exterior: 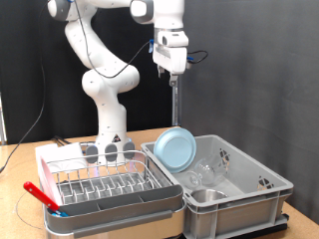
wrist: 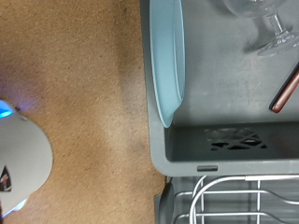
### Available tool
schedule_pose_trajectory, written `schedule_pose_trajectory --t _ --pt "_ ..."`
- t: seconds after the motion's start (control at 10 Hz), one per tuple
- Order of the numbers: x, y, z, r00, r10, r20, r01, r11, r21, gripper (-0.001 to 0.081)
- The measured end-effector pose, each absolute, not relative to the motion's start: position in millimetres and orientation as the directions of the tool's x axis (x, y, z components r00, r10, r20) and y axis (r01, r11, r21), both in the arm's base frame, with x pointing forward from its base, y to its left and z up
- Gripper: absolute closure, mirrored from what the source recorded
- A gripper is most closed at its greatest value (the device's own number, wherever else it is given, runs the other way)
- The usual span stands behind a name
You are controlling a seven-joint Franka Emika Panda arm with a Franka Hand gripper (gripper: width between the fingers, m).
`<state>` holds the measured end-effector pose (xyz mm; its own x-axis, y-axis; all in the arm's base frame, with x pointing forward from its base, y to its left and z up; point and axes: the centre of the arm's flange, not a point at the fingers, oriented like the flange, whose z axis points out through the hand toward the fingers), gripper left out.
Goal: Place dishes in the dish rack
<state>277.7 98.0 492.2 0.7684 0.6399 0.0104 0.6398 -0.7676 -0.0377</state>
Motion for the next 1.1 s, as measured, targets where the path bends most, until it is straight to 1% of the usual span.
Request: schedule_pose_trajectory --t 0.2,0.4,0.6,1.1 --pt "266.2 98.9 487.3 0.781 0.622 0.046 0.624 -0.781 -0.024 0.0000" --pt "262.1 100.0 485.2 0.825 0.564 0.042 0.565 -0.822 -0.066 0.0000" --pt "262.1 99.8 483.8 0.786 0.617 0.042 0.618 -0.784 -0.056 0.0000" --pt "267.2 104.1 431.3 0.716 0.697 0.046 0.698 -0.716 0.007 0.0000"
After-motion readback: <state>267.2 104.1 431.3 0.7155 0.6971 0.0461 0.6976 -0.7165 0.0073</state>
